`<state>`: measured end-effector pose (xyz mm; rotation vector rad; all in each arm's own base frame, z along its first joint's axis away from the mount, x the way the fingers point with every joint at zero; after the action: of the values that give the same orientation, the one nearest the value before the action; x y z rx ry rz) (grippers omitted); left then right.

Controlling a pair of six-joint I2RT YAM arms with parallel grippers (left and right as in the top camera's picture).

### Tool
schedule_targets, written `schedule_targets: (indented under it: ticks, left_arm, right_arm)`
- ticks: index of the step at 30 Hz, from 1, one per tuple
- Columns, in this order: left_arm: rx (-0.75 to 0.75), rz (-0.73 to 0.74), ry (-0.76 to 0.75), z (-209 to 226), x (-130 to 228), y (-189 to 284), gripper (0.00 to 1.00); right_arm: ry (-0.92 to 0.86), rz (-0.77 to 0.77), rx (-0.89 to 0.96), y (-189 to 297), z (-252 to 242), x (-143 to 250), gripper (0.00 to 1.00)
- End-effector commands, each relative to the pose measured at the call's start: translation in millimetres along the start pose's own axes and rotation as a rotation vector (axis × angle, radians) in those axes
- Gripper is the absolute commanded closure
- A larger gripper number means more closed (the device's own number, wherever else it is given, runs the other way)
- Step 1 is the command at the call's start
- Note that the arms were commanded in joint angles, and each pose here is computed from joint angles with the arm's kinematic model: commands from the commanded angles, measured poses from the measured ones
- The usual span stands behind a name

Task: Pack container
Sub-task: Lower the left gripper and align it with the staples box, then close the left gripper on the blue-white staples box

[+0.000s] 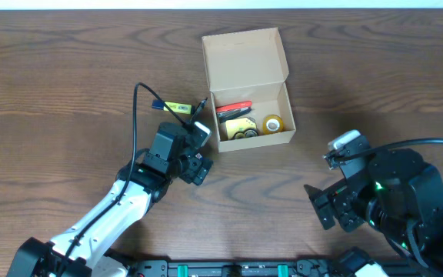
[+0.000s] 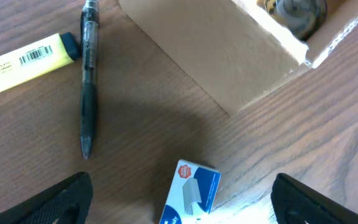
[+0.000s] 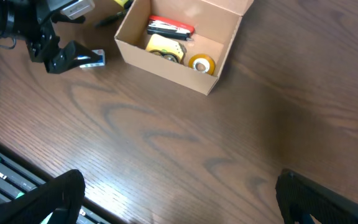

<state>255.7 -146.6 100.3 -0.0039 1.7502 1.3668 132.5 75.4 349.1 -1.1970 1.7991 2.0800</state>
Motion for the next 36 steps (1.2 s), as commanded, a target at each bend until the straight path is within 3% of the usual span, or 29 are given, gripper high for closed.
schedule_targets:
  ticks: [1, 23, 36]
  left_arm:
    - [-0.005, 0.016, -0.093, 1, 2, 0, 0.05]
    - [0.048, 0.211, -0.09, -2, 42, -33, 0.09]
    - [0.043, 0.194, -0.092, -1, 39, -34, 0.38]
  right_arm:
    - [-0.027, -0.002, 0.022, 0, -4, 0, 0.01]
    - [-0.027, -0.002, 0.022, 0, -4, 0, 0.01]
    - [-0.027, -0.002, 0.022, 0, -4, 0, 0.01]
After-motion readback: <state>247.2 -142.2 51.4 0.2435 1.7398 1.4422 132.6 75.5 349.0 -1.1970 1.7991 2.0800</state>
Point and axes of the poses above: each gripper's point midway between its finger pads, its own y axis back along the fingers, its own z axis along the line the jaws close on, x = y × z, the point moved 6 cm from there along y, back along the fingers, and after that the axes turned 2 degrees about -y, right-handed, at the moved point
